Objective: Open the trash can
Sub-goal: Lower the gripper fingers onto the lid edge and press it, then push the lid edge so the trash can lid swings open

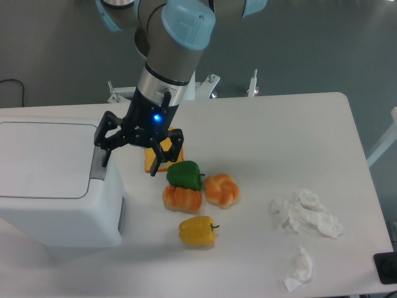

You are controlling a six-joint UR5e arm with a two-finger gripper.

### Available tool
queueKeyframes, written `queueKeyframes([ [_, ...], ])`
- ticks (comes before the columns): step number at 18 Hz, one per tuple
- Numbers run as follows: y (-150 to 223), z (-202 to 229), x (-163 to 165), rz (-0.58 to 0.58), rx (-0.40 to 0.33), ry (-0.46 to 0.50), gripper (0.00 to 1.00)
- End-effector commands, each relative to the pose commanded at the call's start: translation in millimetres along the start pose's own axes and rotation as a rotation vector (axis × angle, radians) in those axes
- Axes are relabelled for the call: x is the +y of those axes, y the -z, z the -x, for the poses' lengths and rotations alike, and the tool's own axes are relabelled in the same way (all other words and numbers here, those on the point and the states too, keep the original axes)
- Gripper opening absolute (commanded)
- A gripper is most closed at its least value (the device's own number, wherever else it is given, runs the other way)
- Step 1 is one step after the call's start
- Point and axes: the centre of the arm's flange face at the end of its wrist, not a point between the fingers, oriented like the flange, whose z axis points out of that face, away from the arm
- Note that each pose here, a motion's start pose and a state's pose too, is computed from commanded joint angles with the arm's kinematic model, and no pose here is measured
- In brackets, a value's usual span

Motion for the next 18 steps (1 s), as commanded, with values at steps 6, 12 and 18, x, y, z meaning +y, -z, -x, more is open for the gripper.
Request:
queueKeyframes([
  [6,-1.2,-0.3,0.0,0.002,0.001,0.000,1.00],
  [12,-6.1,-0.5,0.4,0.009,0.004,-0.001,1.00],
  [18,-7.0,0.2,0.4,0.011,0.002,0.000,1.00],
])
